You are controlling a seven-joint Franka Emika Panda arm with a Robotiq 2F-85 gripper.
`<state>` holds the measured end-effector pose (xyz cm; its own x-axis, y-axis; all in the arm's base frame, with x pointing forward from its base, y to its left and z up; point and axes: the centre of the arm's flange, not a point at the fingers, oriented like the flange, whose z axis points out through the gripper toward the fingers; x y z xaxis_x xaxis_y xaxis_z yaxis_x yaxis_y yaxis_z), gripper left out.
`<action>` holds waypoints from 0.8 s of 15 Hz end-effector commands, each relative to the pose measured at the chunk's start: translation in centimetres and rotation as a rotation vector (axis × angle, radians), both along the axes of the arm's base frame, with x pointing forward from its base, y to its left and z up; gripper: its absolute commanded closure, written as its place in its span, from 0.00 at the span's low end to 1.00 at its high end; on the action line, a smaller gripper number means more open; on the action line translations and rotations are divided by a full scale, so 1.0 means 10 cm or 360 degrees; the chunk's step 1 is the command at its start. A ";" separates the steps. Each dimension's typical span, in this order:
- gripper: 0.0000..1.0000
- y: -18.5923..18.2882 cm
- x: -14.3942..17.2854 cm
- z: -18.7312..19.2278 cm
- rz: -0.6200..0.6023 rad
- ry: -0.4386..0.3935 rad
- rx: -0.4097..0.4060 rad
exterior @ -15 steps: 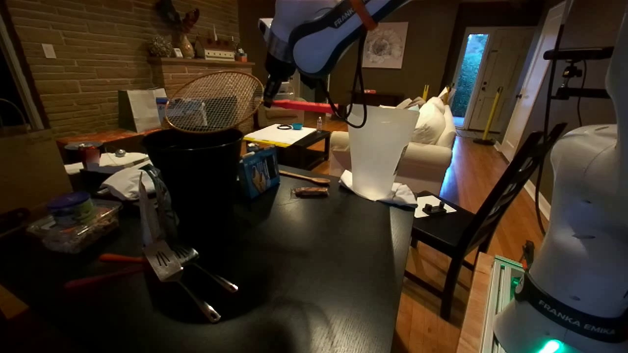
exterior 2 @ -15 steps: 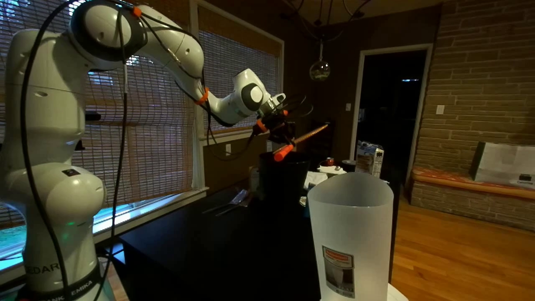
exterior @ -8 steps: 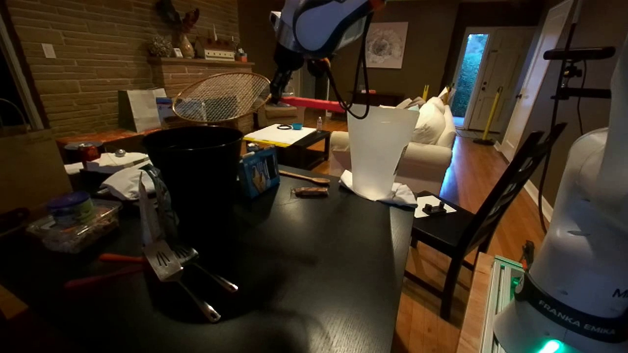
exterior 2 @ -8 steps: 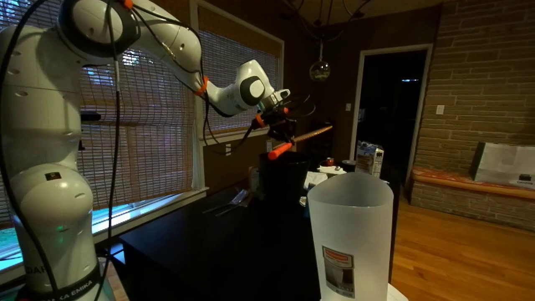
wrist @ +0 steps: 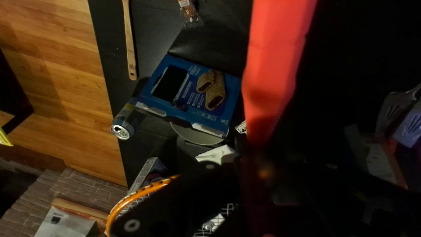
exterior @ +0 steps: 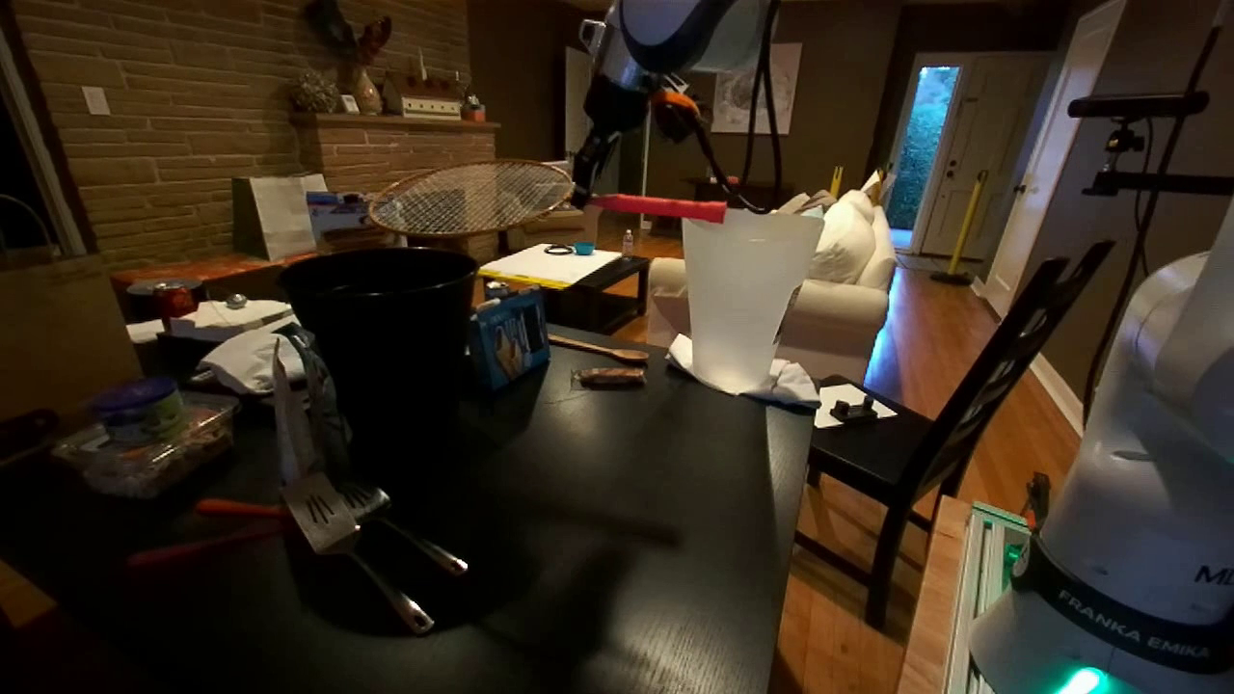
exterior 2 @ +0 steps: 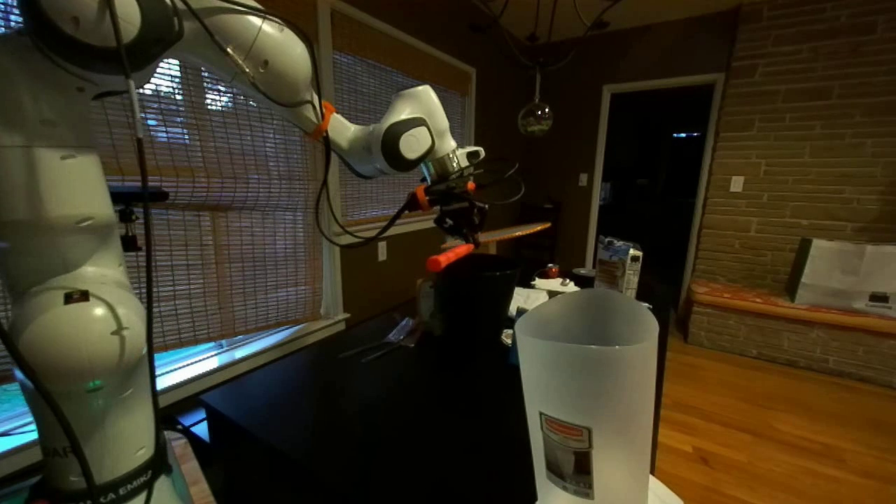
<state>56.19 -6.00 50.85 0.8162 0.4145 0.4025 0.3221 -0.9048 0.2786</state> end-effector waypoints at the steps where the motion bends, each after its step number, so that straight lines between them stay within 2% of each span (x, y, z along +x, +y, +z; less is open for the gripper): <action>1: 0.97 -0.13 -0.60 -0.02 0.0039 0.0026 0.0089; 4: 0.97 -0.19 -0.90 -0.07 0.0059 0.0047 0.0141; 12: 0.97 -0.45 -1.55 -0.53 -0.0005 0.0390 0.0108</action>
